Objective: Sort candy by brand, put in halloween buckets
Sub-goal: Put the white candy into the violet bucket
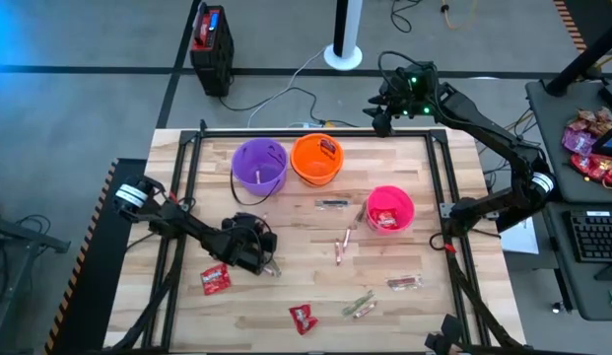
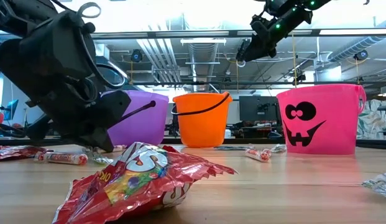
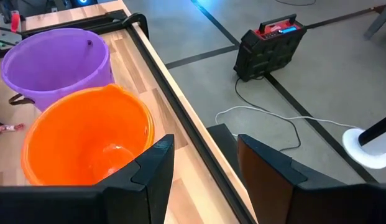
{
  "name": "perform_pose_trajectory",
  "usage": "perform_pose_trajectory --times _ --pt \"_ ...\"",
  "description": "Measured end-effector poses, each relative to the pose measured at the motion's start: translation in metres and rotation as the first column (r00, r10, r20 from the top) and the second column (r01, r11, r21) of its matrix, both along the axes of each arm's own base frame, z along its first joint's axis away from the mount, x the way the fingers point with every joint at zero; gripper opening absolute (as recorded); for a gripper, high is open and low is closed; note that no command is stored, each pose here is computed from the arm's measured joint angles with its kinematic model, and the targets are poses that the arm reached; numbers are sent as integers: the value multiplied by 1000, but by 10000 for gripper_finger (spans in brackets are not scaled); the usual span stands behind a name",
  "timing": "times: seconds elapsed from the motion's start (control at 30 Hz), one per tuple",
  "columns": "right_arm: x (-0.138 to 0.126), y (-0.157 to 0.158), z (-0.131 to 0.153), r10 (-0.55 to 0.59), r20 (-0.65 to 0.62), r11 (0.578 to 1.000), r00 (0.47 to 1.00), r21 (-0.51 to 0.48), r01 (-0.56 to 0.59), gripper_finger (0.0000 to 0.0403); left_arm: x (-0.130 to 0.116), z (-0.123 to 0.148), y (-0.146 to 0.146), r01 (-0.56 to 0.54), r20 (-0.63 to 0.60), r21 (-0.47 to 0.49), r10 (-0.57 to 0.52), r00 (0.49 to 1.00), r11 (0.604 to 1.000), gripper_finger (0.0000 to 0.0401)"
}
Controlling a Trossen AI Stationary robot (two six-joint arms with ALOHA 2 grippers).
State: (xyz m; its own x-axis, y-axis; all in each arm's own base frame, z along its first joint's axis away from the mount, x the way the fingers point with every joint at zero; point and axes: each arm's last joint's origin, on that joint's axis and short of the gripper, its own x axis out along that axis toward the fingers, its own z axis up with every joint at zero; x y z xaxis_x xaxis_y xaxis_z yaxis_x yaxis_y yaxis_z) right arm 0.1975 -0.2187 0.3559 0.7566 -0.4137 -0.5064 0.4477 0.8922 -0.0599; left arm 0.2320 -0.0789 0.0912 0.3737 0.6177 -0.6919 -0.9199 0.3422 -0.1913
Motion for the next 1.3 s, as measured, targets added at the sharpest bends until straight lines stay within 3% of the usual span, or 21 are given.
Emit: perform_pose_trajectory --times 0.3,0.5,0.63,0.77,0.93,1.17,1.3 --pt "0 0 0 -1 -2 1000 1000 4 1 169 4 57 -7 123 45 3 -123 991 992 21" --pt "0 0 0 0 -1 1000 1000 1 0 169 -1 124 -3 160 167 55 -167 972 986 21" --pt "0 0 1 -7 10 1000 1000 5 6 169 -14 179 16 142 194 84 -156 969 986 21" --pt "0 0 1 -18 22 1000 1000 19 17 169 -28 210 55 107 67 147 -118 991 983 21" --pt "0 1 4 -59 61 991 996 125 51 168 -35 200 117 207 -102 76 -199 975 975 21" --pt "5 21 19 -13 42 966 999 258 2 164 -53 182 185 404 74 122 -414 907 907 21" --pt "13 41 25 22 4 936 1000 350 -22 154 -70 168 203 478 27 57 -480 877 877 21"
